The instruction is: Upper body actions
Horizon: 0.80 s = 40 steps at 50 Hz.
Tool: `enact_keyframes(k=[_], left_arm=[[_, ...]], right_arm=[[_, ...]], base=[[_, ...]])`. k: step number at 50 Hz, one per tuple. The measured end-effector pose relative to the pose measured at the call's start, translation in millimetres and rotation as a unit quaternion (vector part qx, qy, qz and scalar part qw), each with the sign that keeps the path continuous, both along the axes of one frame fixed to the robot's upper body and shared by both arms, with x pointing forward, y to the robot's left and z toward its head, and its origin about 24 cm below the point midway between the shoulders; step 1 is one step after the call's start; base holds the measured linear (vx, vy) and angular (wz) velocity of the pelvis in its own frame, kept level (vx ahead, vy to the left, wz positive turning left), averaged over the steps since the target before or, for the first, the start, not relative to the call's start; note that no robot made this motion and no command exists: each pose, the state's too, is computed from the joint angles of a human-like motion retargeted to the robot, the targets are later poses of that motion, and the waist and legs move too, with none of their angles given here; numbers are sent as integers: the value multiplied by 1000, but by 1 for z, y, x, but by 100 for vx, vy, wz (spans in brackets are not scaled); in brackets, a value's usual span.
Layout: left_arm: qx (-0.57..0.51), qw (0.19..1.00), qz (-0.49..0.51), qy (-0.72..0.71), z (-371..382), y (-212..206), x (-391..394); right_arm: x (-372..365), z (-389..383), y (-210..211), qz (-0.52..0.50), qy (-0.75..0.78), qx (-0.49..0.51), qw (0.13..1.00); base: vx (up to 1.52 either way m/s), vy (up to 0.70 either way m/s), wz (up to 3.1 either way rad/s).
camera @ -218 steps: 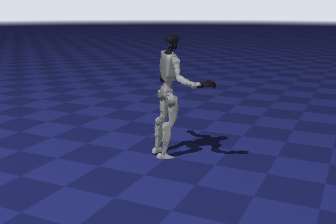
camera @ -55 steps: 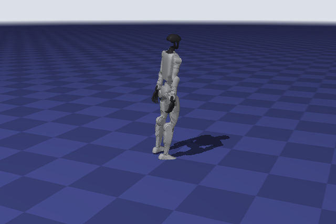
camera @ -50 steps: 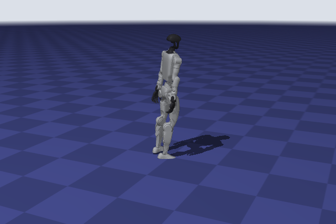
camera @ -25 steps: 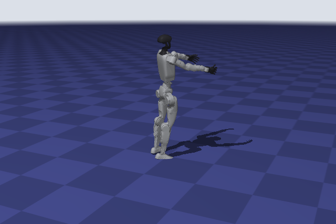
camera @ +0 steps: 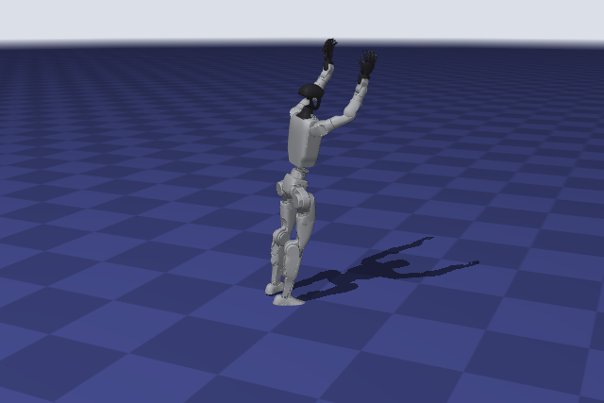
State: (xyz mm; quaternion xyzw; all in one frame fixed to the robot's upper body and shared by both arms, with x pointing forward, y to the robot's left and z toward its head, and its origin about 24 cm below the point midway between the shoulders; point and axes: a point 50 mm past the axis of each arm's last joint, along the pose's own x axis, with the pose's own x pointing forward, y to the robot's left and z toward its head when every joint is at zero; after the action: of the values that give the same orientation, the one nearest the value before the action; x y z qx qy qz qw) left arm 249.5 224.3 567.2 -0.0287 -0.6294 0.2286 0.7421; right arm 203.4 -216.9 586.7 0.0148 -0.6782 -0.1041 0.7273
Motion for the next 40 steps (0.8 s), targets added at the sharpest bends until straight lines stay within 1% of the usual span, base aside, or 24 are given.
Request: enact_keyframes(k=[5,11,16,19,21,25,27,30,35,37,40], left_arm=[[-16,999,3,34,-16,8,19],[-27,990,17,135,-69,18,69],[-16,959,76,274,-151,39,115],[5,916,134,377,-213,63,131],[22,878,156,453,-263,71,140],[54,774,157,611,-382,77,141],[55,713,131,687,-444,77,127],[31,613,85,785,-531,72,92],[-1,421,2,907,-642,54,2],[-15,321,-45,946,-680,44,-49],[-72,159,-136,975,-720,21,-135]], right_arm=[[11,-6,-5,1,21,6,1000],[69,-49,-23,-44,132,-15,990],[137,-135,-30,-59,273,-62,958],[175,-208,-21,-43,368,-99,924],[191,-262,-20,-46,435,-128,890],[200,-388,-26,-70,593,-188,779],[190,-452,-26,-62,672,-217,705],[160,-541,-21,-24,779,-230,582],[70,-659,-15,40,897,-221,381],[22,-696,-13,43,930,-222,289],[-58,-736,-11,38,958,-239,153]], base=[[4,-2,1],[18,-1,-7],[20,-2,-11],[7,-6,-10],[0,-2,-11],[2,-3,-27],[0,0,-9],[-7,1,-4],[-5,4,5],[0,7,-2],[0,8,-3]])
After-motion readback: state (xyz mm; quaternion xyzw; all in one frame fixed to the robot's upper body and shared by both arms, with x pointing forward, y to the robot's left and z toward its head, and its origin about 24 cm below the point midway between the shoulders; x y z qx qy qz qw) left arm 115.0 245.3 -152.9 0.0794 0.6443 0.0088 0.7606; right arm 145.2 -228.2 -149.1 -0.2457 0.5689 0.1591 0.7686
